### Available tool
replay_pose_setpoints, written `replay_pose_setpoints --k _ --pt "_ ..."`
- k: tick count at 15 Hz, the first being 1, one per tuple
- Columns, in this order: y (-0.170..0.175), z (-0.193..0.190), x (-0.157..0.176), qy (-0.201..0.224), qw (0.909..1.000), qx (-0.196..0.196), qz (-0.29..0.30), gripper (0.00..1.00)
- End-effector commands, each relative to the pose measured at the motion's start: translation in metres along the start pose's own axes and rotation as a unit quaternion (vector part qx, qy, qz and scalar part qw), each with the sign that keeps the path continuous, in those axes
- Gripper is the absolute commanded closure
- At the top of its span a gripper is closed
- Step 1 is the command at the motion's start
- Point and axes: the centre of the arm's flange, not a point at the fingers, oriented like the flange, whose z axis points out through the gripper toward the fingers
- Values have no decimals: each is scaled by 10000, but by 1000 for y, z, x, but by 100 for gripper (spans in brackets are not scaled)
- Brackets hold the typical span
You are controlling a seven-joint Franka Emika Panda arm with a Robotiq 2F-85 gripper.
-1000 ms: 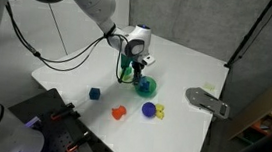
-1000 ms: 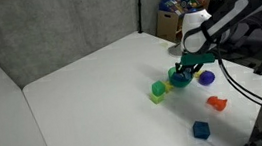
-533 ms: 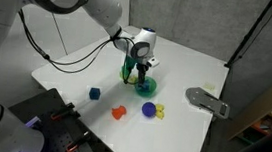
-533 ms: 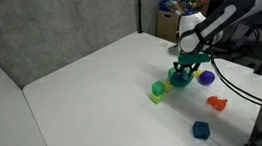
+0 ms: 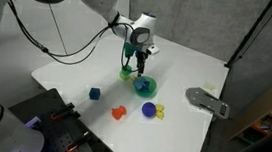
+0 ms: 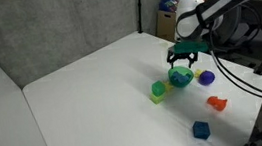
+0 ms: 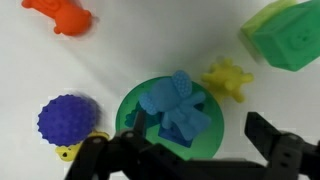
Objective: Put the light blue object in the bowl
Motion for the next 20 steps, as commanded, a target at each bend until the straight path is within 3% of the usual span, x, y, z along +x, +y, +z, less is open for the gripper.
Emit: replay_pose_setpoints --k 1,9,20 --pt "-5 -41 -30 -206 9996 160 146 0" --pt "-33 -33 -79 -317 9950 133 938 0" --pt "-35 -3 -105 -69 9858 272 1656 0"
